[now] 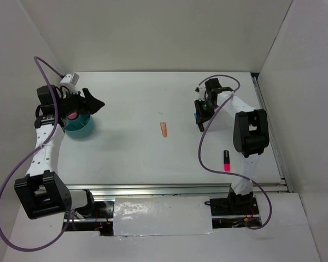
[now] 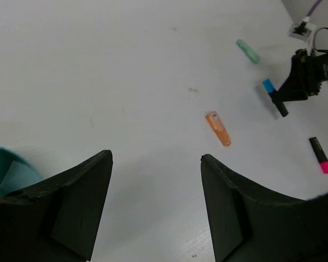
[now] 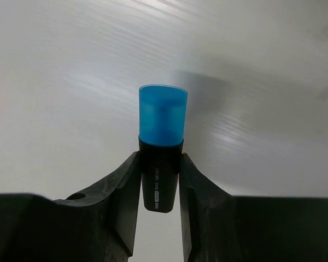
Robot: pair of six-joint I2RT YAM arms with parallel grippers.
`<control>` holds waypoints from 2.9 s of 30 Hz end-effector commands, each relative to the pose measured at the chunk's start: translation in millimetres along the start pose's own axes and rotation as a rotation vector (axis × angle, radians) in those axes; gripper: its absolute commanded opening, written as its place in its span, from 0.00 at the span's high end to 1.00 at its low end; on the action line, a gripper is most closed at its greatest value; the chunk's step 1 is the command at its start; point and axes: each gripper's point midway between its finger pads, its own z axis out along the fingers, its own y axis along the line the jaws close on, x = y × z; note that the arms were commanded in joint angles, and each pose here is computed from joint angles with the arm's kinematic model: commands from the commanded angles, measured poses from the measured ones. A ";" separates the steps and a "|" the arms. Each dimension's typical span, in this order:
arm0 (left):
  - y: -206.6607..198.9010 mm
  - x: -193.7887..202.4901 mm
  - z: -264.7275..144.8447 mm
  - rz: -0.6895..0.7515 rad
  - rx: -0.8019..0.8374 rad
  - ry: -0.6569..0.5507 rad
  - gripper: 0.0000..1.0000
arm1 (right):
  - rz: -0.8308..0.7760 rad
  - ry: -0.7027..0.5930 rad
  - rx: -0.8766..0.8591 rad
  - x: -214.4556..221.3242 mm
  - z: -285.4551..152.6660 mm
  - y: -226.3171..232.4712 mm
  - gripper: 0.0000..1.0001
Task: Sort the stationery into containers
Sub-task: Pick up the pen from the center of the board, then place the pen in the storage box.
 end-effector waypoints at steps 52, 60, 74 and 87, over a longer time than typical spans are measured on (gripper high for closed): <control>36.6 -26.7 -7.5 0.102 -0.239 0.048 1.00 | -0.578 -0.530 -0.203 -55.6 -143.7 262.3 0.34; 114.1 -29.8 -4.2 0.222 -0.455 0.135 1.00 | -0.383 -0.415 -0.099 -45.4 -116.0 160.4 0.34; 144.6 6.3 25.0 0.190 -0.477 0.313 0.80 | -0.063 -0.186 0.033 32.3 -91.9 39.6 0.37; 111.1 -11.1 27.7 0.211 -0.399 0.196 0.34 | 0.307 0.056 0.185 145.5 -101.4 -46.7 0.40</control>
